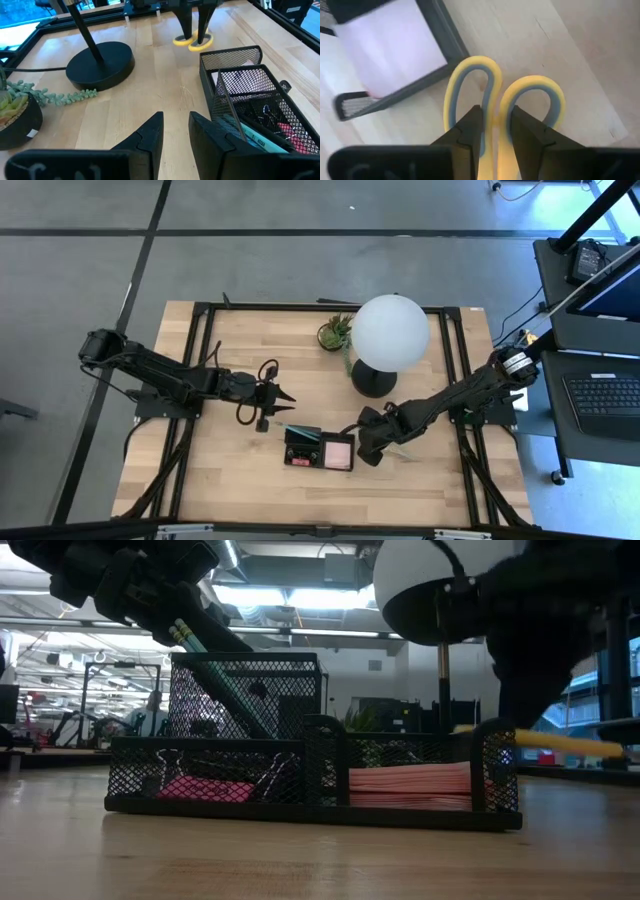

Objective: Pick and place office supplies into organizer
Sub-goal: Put the scissors into the desk organizer

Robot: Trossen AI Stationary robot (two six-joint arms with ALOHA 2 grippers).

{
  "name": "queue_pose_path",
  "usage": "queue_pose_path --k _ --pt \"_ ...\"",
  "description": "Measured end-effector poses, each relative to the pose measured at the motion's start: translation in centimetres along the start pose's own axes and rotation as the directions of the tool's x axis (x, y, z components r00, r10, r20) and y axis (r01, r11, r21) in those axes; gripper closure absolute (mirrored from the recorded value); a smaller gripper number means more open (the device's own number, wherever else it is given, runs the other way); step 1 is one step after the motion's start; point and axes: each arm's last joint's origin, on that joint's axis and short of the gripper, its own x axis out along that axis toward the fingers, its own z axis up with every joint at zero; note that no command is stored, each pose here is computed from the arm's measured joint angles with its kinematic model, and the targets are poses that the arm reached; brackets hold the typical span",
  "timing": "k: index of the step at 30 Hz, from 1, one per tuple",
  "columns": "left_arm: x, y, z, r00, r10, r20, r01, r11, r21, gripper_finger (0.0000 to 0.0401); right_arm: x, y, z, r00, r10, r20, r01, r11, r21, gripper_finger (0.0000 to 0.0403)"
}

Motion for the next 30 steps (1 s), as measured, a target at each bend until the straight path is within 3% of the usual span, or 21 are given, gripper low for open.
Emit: queue_pose_path --k 9,16,21,30 --pt "0.0 0.0 0.0 1.0 -0.001 -0.003 0.001 1.0 0.003 0.0315 -2.9 2.2 1.9 0.991 0.111 0.071 -0.103 0.989 -0.109 0.0314" --pt "-0.5 0.0 -0.4 0.998 -0.007 -0.059 0.007 1.0 0.01 0.0315 -6.4 4.2 4.4 0.951 0.158 0.268 -0.1 0.971 -0.217 0.0314" --pt "-1.6 0.1 -0.8 0.991 -0.012 -0.134 0.013 1.0 0.012 0.0315 -7.4 5.2 5.8 0.875 0.188 0.446 -0.064 0.959 -0.277 0.0314" --pt "-3.7 0.4 -1.4 0.974 0.025 -0.225 -0.025 1.0 0.004 0.0315 -8.7 6.9 9.0 0.638 0.32 0.701 -0.03 0.919 -0.392 0.0314"
